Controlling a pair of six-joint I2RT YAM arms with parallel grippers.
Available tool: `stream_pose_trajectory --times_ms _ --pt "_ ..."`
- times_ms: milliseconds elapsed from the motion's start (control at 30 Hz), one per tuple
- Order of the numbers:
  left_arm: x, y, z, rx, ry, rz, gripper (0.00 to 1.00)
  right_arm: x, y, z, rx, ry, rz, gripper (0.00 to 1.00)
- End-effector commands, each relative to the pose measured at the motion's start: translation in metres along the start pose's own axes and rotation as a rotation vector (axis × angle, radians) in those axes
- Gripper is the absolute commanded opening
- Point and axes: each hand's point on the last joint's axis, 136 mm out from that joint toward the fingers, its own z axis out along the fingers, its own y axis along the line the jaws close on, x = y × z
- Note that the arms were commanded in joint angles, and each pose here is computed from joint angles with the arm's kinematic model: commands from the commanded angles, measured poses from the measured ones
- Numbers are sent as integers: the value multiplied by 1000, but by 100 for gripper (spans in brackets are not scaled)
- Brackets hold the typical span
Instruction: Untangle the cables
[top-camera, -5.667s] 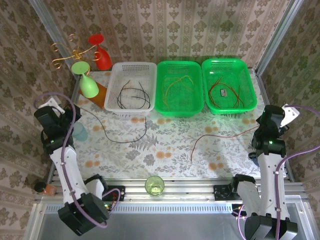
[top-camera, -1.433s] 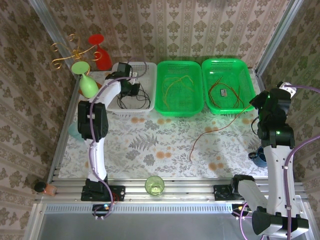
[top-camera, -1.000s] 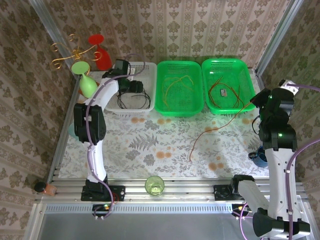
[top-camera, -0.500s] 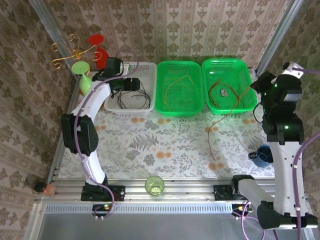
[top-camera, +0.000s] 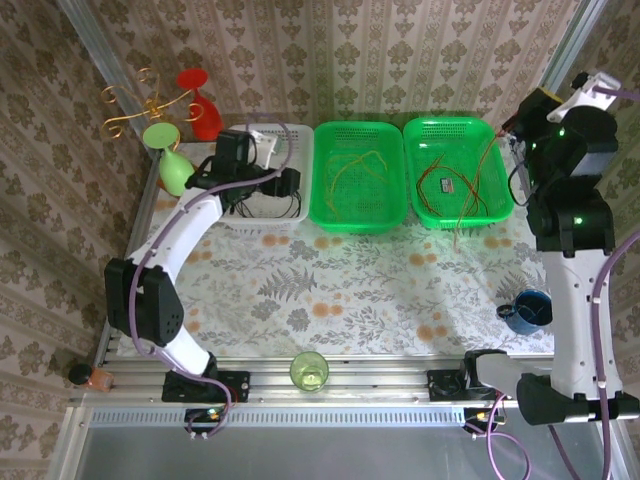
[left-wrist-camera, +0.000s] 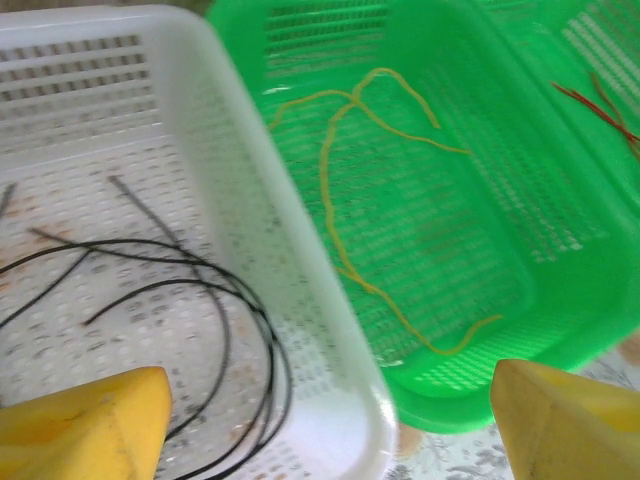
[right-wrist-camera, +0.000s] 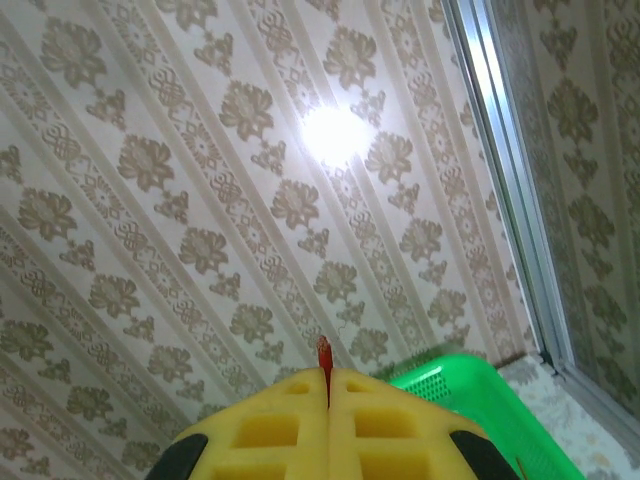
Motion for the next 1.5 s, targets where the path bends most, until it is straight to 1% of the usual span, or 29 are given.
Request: stream_pose_trajectory --times_ms 0,100,167,200,233,400,567,733,1067,1167,1267,1367,1467 --pt "-8 -34 -6 97 -67 108 84 -40 18 -2 -44 -115 -15 0" --pt "-3 -50 -5 140 -84 132 84 -57 26 5 -56 -154 -28 0" --pt "0 -54 -3 150 -89 131 84 -68 32 9 -63 -178 -36 0" --pt "3 -65 -1 171 -85 143 84 -75 35 11 -67 -193 -38 0" --pt "6 -70 1 179 -80 144 84 -80 38 14 -69 -205 -42 0" --pt "15 -82 6 195 -68 146 84 -93 51 38 -79 -227 -55 0" --pt "20 -88 6 202 -65 143 84 -106 58 53 -72 -266 -79 0" --pt "23 -98 6 226 -66 151 84 -103 59 71 -52 -262 -121 0" --pt "19 -118 11 278 -89 166 84 -90 57 97 -44 -237 -139 0" --pt "19 -123 14 286 -85 173 84 -75 55 109 -42 -179 -164 0" --pt "18 -127 15 293 -89 174 84 -41 44 128 -4 -100 -202 0" --pt "17 -130 14 296 -93 174 84 2 23 146 58 -19 -238 0" --pt "16 -135 11 302 -99 179 84 55 -6 162 146 92 -272 0"
